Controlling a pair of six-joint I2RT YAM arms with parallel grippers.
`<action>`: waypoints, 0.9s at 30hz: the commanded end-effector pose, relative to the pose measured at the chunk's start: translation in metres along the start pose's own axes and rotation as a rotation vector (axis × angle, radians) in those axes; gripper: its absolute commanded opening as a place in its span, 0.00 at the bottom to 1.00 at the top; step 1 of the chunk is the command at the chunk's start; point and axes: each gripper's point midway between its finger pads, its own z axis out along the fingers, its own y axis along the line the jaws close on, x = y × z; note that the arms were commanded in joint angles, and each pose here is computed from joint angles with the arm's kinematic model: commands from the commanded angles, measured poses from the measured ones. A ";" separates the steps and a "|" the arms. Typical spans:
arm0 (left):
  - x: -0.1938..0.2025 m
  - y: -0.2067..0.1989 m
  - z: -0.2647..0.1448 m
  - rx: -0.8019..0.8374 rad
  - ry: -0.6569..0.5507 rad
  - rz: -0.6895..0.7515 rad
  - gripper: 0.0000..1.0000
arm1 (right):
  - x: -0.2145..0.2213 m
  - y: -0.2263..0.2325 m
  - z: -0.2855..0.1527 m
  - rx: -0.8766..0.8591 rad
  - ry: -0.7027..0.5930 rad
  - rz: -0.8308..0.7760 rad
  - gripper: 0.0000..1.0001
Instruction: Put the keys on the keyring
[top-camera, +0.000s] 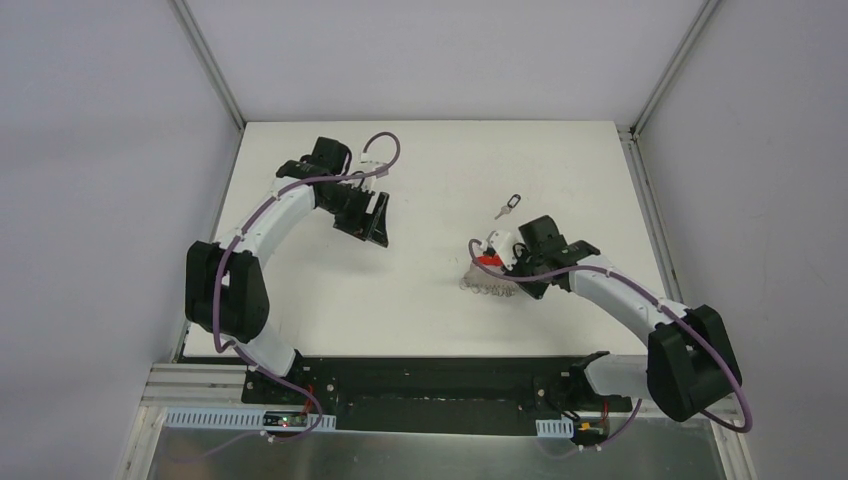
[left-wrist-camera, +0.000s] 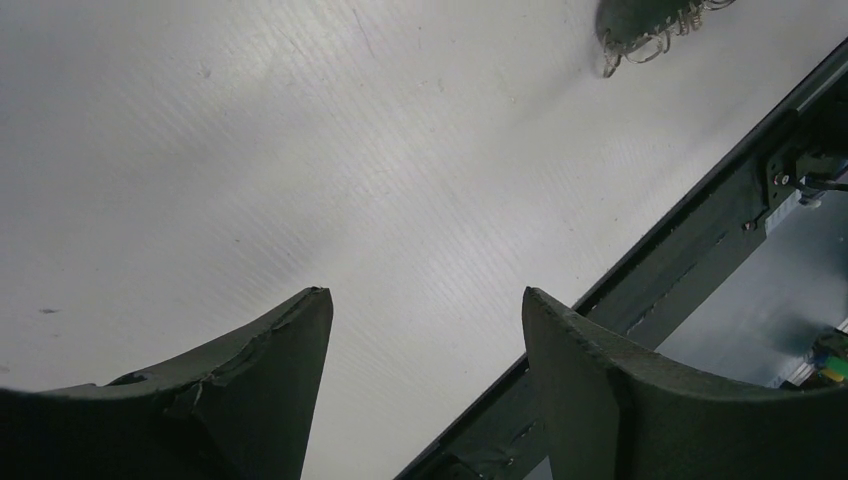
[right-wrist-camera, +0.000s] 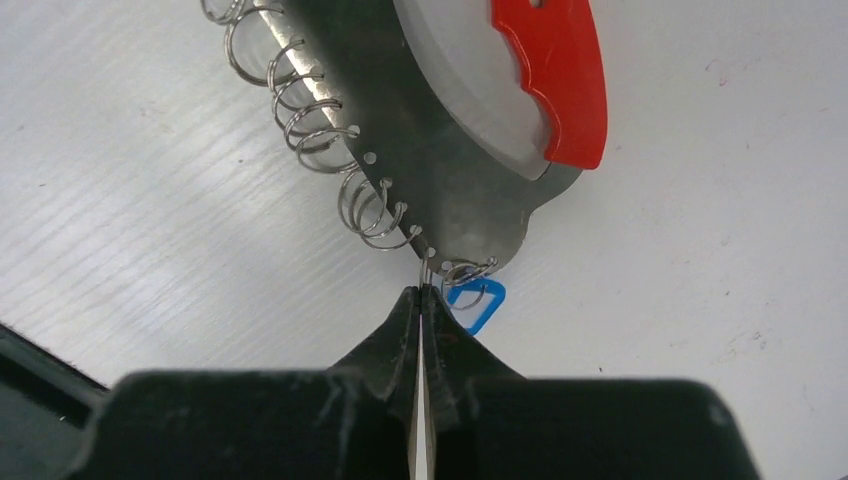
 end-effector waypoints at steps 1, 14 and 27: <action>-0.017 -0.019 -0.018 0.067 -0.057 0.116 0.70 | -0.024 0.002 -0.027 -0.072 -0.096 -0.021 0.00; -0.050 -0.080 -0.034 0.237 -0.226 0.316 0.62 | -0.093 0.000 -0.085 -0.181 -0.452 -0.029 0.00; -0.067 -0.169 -0.056 0.347 -0.309 0.618 0.56 | -0.162 0.000 -0.141 -0.306 -0.728 -0.038 0.00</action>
